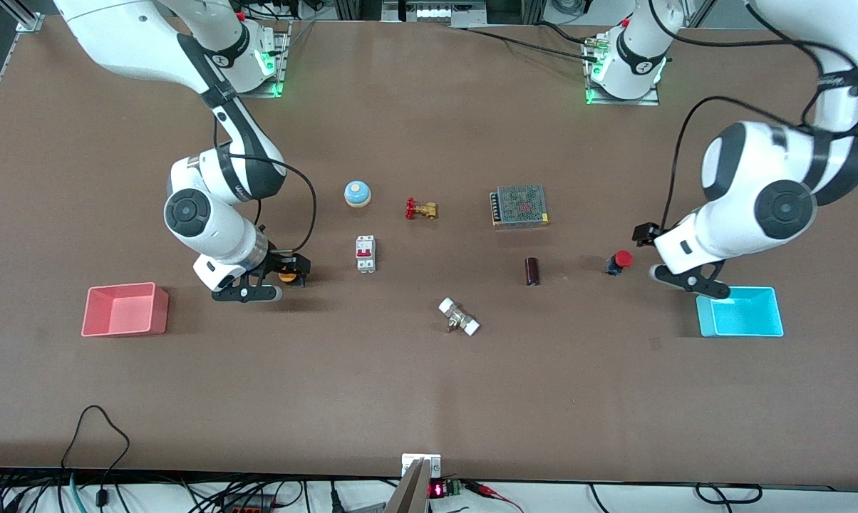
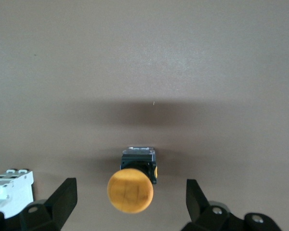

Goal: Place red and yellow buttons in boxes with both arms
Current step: 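Grasp the yellow button with the right gripper while the left gripper grasps the red button, then carry the yellow button to the pink box while the left gripper carries red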

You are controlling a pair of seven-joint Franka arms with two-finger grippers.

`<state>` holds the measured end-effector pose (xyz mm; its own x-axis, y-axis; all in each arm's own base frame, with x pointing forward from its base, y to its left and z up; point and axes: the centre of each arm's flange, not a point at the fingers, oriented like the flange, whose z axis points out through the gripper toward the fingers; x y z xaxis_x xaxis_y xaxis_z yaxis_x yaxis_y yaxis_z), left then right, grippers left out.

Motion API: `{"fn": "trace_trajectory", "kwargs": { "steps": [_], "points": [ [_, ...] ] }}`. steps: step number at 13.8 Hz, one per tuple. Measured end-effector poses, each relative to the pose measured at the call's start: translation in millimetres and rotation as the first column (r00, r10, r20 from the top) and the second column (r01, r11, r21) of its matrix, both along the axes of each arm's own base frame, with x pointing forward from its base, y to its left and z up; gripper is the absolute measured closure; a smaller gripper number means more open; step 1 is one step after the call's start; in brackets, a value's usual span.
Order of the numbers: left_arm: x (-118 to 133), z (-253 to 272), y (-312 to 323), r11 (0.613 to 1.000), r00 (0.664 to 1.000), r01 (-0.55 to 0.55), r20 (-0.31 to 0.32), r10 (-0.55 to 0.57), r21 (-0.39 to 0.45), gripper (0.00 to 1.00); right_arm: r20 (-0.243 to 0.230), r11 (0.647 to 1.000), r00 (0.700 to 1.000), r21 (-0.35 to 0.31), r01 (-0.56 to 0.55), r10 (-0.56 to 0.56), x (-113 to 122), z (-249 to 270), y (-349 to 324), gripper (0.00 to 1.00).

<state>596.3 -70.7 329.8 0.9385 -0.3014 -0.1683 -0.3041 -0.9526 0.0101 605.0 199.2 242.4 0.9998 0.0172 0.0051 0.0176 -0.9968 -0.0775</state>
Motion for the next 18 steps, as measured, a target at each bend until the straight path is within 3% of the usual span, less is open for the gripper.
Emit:
{"fn": "trace_trajectory", "kwargs": {
  "steps": [2, 6, 8, 10, 14, 18],
  "points": [
    [-14, -39, 0, 0.999, 0.998, 0.030, 0.049, -0.029, -0.013, 0.00, -0.001, 1.000, 1.000, -0.012, -0.020, 0.020, -1, -12, 3, 0.00],
    [-33, -75, 0, 0.998, 0.996, 0.054, 0.073, -0.053, -0.021, 0.00, -0.007, 0.999, 0.999, -0.018, -0.032, 0.032, -3, -23, 5, 0.01],
    [-35, -82, -5, 0.997, 0.994, 0.068, 0.082, -0.066, -0.025, 0.00, -0.006, 0.999, 0.999, -0.019, -0.033, 0.033, -3, -23, 5, 0.15],
    [-37, -93, -11, 0.996, 0.993, 0.080, 0.095, -0.077, -0.031, 0.00, -0.006, 0.999, 0.999, -0.019, -0.034, 0.034, -3, -23, 5, 0.21],
    [-44, -123, -13, 0.993, 0.987, 0.112, 0.119, -0.107, -0.040, 0.00, -0.006, 0.999, 0.999, -0.019, -0.035, 0.035, -3, -23, 6, 0.64],
    [-45, -133, -14, 0.992, 0.985, 0.118, 0.129, -0.112, -0.043, 0.04, -0.002, 0.999, 0.999, -0.019, -0.043, 0.043, -2, -22, 6, 0.64]
  ]
}}
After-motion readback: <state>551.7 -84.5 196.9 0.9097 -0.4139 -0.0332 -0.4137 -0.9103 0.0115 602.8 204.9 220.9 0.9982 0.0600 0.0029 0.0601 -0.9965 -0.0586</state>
